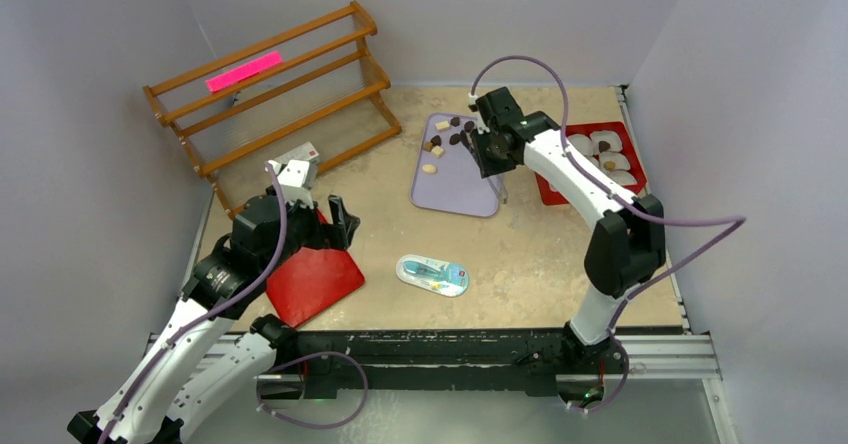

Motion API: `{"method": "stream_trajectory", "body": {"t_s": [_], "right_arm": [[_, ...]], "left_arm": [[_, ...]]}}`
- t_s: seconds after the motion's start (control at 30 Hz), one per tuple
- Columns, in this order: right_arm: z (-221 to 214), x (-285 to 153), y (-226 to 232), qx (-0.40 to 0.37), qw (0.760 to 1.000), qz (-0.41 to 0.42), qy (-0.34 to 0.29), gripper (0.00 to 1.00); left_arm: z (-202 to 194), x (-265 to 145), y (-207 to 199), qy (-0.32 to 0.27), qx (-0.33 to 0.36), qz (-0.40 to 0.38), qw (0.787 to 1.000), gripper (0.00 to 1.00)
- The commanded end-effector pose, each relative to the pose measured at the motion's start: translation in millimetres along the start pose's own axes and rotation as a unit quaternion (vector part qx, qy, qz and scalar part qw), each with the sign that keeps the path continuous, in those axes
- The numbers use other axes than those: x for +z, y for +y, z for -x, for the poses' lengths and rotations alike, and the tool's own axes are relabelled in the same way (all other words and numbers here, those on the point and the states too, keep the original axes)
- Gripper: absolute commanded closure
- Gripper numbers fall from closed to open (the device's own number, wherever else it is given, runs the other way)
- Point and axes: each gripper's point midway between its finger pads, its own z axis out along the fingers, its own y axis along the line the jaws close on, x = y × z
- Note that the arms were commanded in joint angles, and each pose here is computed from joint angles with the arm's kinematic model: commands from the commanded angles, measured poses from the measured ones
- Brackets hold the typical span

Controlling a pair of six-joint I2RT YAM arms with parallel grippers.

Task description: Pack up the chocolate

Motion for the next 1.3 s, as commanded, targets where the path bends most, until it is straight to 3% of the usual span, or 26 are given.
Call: {"method": "stream_trajectory", "body": {"t_s": [0.0,0.77,1.27], "right_arm": [[-4,-34,-17,-0.002,0.999,-0.031,-0.015,0.76],[-78,-76,-136,0.155,0.981,-0.109,0.030,0.75],[-111,-74,-177,0.218,0.965,-0.130,0.067,0.72]], "left_arm": [[7,-2,-5,-0.011,0.004,-0.010,1.000,0.00],[6,-1,-8,-0.008,0.005,-0.021,1.000,0.00],[5,0,-11,-0.005,0.006,-0.027,1.000,0.00]]}}
